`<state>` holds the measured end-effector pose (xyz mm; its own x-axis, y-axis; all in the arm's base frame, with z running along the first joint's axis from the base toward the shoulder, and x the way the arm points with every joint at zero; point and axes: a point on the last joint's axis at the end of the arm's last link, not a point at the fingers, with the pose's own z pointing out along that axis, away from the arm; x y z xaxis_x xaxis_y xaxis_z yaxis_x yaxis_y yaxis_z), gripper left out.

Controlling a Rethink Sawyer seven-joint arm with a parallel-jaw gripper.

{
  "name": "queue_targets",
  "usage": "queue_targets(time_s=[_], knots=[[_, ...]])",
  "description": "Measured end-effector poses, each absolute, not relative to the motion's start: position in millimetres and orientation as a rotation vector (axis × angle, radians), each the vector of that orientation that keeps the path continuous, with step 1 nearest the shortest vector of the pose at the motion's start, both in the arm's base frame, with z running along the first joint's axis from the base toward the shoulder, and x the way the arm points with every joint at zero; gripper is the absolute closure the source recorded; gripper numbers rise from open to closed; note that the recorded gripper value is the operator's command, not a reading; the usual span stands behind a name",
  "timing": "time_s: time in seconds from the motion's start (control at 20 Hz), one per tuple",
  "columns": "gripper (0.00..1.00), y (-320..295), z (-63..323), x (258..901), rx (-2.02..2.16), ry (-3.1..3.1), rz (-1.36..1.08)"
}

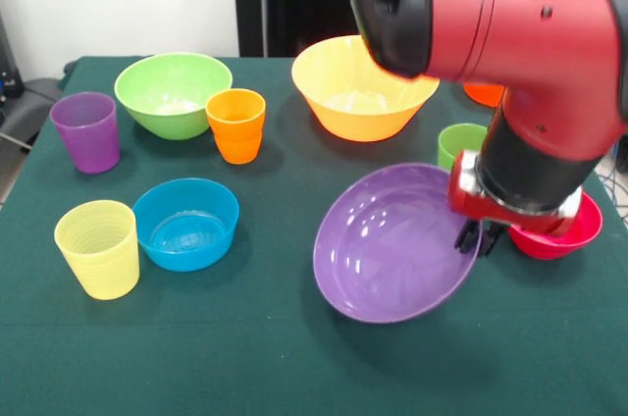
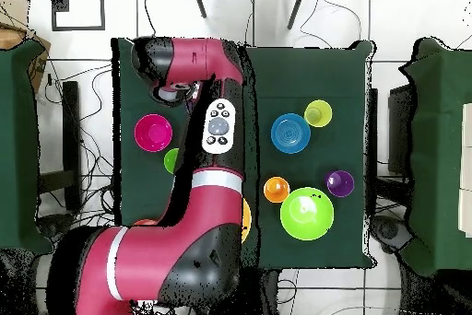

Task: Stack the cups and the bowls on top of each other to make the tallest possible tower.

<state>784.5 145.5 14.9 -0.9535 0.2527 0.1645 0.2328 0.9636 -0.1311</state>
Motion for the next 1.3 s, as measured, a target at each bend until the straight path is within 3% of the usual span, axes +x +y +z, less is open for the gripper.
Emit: queue_targets(time_s=[0.25, 1.3], knots=[[1.0, 154, -21, 776, -0.333, -2.926, 0.186], [1.0, 148, -10, 788, -0.325, -2.964, 0.243]])
